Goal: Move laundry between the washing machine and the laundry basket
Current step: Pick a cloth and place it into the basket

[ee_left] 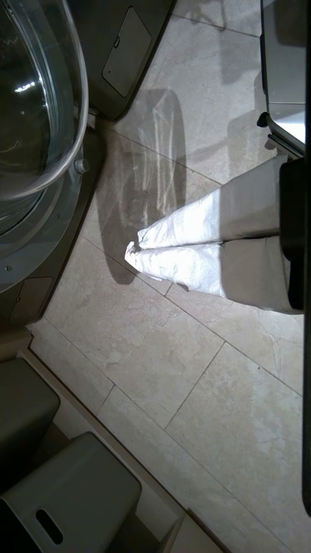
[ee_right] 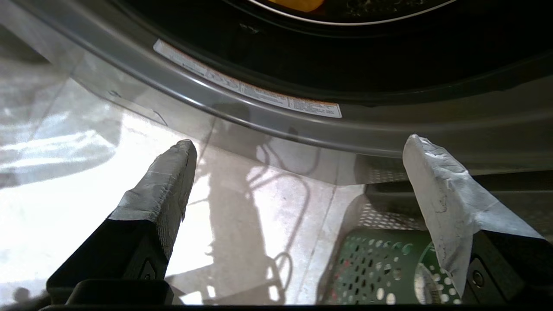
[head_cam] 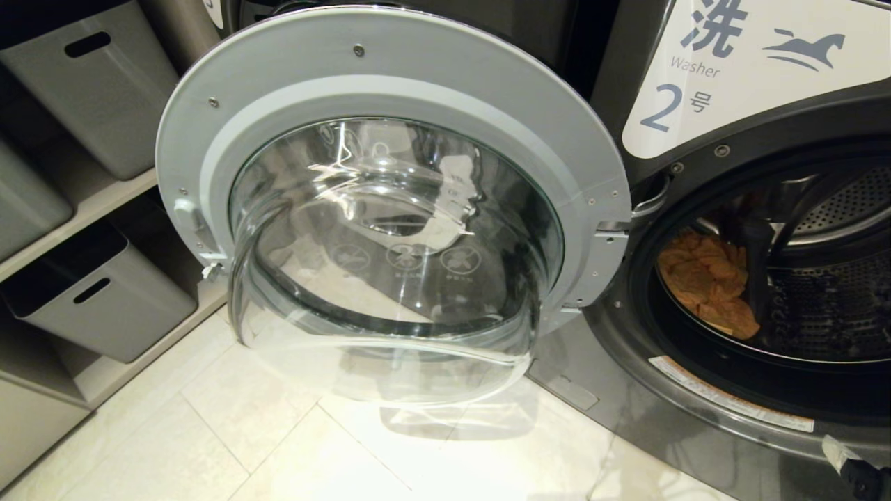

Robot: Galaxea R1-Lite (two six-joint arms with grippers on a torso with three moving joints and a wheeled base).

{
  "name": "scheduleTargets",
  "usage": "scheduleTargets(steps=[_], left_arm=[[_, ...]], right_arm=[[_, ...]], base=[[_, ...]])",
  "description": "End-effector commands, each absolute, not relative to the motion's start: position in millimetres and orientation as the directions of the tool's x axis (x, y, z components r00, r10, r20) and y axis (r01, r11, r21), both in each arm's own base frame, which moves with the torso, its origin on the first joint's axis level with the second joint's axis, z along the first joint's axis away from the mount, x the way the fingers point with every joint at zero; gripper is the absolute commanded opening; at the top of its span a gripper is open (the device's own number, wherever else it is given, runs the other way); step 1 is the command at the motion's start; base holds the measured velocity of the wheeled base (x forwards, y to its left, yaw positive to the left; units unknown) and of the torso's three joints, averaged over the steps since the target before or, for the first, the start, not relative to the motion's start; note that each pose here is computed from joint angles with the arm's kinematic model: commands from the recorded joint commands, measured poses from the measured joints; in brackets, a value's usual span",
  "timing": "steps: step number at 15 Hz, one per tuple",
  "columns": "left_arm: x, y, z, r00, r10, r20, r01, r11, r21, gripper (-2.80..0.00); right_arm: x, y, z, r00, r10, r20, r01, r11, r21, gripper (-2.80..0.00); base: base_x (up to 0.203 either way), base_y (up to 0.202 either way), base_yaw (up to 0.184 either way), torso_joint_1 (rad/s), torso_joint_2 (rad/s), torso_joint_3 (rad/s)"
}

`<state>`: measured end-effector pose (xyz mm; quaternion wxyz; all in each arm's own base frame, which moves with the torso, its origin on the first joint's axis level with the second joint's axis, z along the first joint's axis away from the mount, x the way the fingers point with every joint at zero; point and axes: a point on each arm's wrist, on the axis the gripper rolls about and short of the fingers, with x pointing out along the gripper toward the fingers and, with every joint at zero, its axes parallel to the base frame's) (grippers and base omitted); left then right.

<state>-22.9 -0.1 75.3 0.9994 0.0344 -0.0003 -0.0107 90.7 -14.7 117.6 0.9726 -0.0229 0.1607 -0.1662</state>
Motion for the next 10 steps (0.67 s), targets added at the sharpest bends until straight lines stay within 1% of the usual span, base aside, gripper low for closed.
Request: scheduleTargets(steps=[1, 3, 6, 10], left_arm=[[-23, 0, 75, 1.000, -0.021, 0.001, 0.021, 0.997, 0.069, -2.80], [-23, 0, 75, 1.000, -0.021, 0.001, 0.021, 0.997, 0.069, -2.80], [-23, 0, 75, 1.000, -0.021, 0.000, 0.021, 0.997, 0.069, -2.80], [-23, 0, 75, 1.000, -0.021, 0.000, 0.021, 0.997, 0.069, -2.80]], right_arm=[[102, -16, 119, 0.883, -0.333, -0.330, 0.326, 0.942, -0.078, 0.00], [120, -18, 122, 0.869, -0.335, -0.363, 0.352, 0.936, -0.020, 0.00], [147, -21, 115, 0.850, -0.333, -0.409, 0.366, 0.931, 0.004, 0.00], [181, -24, 105, 0.858, -0.361, -0.365, 0.392, 0.920, 0.012, 0.00]], base=[[0.000, 0.000, 0.000, 0.000, 0.00, 0.000], [0.000, 0.000, 0.000, 0.000, 0.00, 0.000], [0.000, 0.000, 0.000, 0.000, 0.00, 0.000], [0.000, 0.000, 0.000, 0.000, 0.00, 0.000]])
